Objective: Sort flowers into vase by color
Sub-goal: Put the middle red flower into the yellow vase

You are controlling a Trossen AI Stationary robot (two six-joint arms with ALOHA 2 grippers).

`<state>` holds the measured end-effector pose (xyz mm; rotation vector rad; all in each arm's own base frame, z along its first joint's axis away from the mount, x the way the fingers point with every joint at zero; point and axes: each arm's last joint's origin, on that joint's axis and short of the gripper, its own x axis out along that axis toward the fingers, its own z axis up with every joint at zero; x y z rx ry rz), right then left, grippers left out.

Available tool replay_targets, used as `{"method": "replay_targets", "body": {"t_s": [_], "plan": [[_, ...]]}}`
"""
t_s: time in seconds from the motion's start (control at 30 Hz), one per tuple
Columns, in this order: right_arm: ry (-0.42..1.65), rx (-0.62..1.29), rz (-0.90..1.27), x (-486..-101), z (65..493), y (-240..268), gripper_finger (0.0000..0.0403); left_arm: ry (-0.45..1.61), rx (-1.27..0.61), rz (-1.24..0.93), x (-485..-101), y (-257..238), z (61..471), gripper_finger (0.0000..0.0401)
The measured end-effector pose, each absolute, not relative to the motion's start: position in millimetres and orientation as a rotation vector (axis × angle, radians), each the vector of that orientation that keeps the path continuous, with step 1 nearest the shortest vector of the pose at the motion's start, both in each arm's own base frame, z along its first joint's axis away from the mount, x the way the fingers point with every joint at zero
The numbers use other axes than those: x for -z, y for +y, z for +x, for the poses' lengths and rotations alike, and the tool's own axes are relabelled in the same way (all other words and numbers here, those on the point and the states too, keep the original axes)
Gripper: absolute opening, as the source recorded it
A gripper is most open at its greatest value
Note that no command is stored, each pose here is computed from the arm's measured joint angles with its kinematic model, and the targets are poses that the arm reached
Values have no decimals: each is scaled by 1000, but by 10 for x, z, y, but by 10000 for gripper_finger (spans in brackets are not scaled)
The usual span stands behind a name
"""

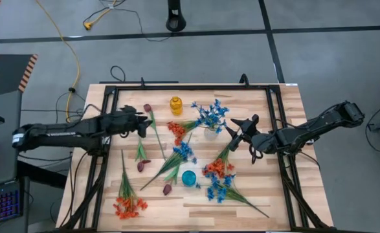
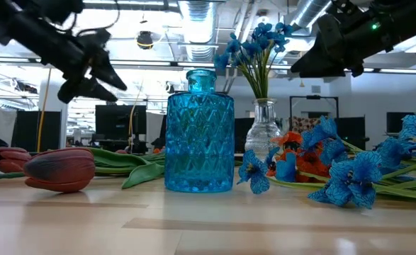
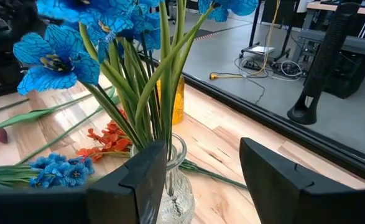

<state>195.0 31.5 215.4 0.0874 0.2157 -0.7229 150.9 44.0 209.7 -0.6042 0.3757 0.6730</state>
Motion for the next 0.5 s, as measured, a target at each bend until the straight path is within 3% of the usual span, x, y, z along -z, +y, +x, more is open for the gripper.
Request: {"method": "replay_targets", "body": {"t_s": [0.23, 0.5], "plan": [[242, 725, 68, -2130, 1939, 312, 230, 551, -725, -603, -2098, 499, 1761, 194], [245, 725, 67, -2127, 1938, 312, 230, 708, -771, -757, -2019, 637, 1913, 194]]}}
